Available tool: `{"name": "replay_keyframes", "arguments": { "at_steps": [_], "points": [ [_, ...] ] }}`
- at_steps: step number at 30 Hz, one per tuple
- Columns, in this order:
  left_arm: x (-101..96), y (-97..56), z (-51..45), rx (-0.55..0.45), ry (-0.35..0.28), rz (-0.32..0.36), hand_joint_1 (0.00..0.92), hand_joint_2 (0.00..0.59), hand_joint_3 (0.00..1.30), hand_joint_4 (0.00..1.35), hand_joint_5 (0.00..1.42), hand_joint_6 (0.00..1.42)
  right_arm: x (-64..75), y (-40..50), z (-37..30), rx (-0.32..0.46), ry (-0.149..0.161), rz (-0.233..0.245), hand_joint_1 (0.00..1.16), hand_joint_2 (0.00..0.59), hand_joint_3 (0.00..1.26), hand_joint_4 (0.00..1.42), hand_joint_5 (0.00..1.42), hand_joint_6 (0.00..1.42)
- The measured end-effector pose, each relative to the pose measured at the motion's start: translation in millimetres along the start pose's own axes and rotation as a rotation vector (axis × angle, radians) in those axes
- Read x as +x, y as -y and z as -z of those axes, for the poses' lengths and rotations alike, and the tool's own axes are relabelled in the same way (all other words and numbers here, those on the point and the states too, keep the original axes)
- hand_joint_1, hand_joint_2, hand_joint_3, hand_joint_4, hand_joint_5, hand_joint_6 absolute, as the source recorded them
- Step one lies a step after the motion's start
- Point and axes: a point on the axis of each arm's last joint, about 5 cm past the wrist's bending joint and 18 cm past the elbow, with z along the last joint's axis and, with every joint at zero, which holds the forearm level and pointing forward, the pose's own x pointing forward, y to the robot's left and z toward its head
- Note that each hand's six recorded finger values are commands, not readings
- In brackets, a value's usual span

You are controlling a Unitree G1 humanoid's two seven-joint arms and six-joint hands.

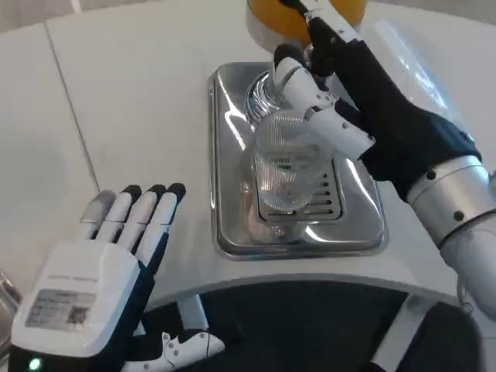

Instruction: Grasp the cup under the faucet to collect the drink, then remove the cup.

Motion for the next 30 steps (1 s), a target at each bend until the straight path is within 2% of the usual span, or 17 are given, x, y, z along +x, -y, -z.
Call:
{"name": "replay_keyframes", "arguments": {
  "at_steps": [5, 14, 18, 23, 30],
  "points": [
    [3.1, 1.8, -3.8, -0.020, 0.011, -0.008, 0.000, 0.072, 0.00, 0.00, 0.00, 0.00, 3.1, 1.5, -1.8, -0.087, -0.002, -0.030, 0.00, 0.565, 0.07, 0.00, 0.00, 0.00],
    [15.3, 5.1, -11.6, -0.048, 0.034, -0.035, 0.000, 0.067, 0.00, 0.00, 0.00, 0.00, 5.7, 3.9, -5.5, -0.145, 0.000, -0.081, 0.00, 0.560, 0.08, 0.00, 0.00, 0.00],
    [19.1, 8.2, -10.7, -0.024, 0.025, -0.027, 0.000, 0.069, 0.00, 0.00, 0.00, 0.00, 9.3, 7.1, -8.3, -0.169, -0.003, -0.117, 0.00, 0.560, 0.08, 0.00, 0.00, 0.00],
    [24.9, 13.0, -7.0, -0.020, 0.002, -0.017, 0.000, 0.069, 0.00, 0.00, 0.00, 0.00, 9.3, 8.0, -9.4, -0.168, -0.012, -0.120, 0.00, 0.559, 0.08, 0.00, 0.00, 0.00],
    [41.7, 18.5, -2.8, -0.016, -0.015, -0.032, 0.000, 0.069, 0.00, 0.00, 0.00, 0.00, 6.7, 11.0, -10.2, -0.139, -0.006, -0.104, 0.00, 0.556, 0.08, 0.00, 0.00, 0.00]
  ]
}}
